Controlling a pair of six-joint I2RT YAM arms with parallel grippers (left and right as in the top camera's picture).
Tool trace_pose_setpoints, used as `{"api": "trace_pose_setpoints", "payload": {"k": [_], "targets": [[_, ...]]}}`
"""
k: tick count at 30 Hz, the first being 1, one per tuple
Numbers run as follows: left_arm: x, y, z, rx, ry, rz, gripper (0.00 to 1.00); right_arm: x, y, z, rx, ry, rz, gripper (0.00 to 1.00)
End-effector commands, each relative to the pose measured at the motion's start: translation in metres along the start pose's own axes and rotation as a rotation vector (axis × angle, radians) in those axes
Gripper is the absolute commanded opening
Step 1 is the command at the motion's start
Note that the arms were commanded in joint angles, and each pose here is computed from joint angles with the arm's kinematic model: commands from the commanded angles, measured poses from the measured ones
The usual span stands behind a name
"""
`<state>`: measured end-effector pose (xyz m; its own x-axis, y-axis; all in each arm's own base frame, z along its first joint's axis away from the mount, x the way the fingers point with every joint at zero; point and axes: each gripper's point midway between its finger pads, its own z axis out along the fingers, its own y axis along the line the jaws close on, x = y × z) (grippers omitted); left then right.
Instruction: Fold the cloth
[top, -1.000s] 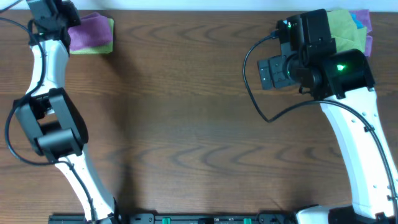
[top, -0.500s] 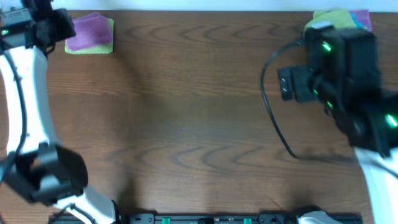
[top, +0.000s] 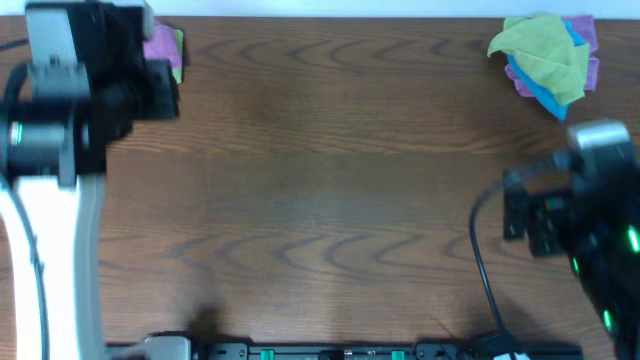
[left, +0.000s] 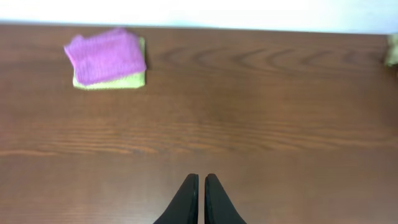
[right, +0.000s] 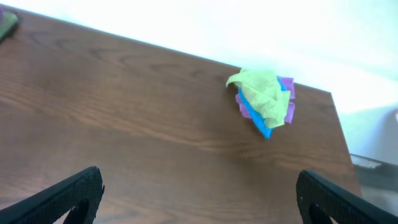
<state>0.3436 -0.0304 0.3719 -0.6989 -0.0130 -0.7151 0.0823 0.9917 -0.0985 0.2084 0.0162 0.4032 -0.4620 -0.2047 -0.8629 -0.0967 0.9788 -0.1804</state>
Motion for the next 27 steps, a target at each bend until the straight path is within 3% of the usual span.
{"api": "trace_pose_setpoints", "payload": {"k": [1,7,11,15,17,19,27], "targets": [[0.011,-0.006,-0.042,-0.06,-0.065,0.056,0.07,0.021,-0.004,-0.018,0.011,-0.057,0.002,0.99],[0.062,-0.011,-0.073,-0.043,-0.076,0.027,0.09,0.062,0.02,-0.015,-0.104,-0.083,-0.014,0.99],[0.101,-0.007,-0.077,-0.043,-0.067,-0.01,0.26,0.071,0.027,0.002,-0.114,-0.087,0.004,0.99],[0.126,-0.003,-0.078,-0.043,-0.059,-0.039,0.6,0.078,0.03,0.011,-0.116,-0.066,0.0,0.99],[0.133,-0.003,-0.079,-0.043,-0.059,-0.038,0.7,0.083,0.031,0.015,-0.117,-0.048,-0.003,0.99],[0.134,-0.002,-0.08,-0.043,-0.061,-0.038,0.95,0.091,0.031,0.015,-0.119,-0.015,-0.009,0.99],[0.134,-0.003,-0.08,-0.038,-0.06,-0.039,0.95,0.125,0.033,0.013,-0.13,0.12,-0.034,0.99]]}}
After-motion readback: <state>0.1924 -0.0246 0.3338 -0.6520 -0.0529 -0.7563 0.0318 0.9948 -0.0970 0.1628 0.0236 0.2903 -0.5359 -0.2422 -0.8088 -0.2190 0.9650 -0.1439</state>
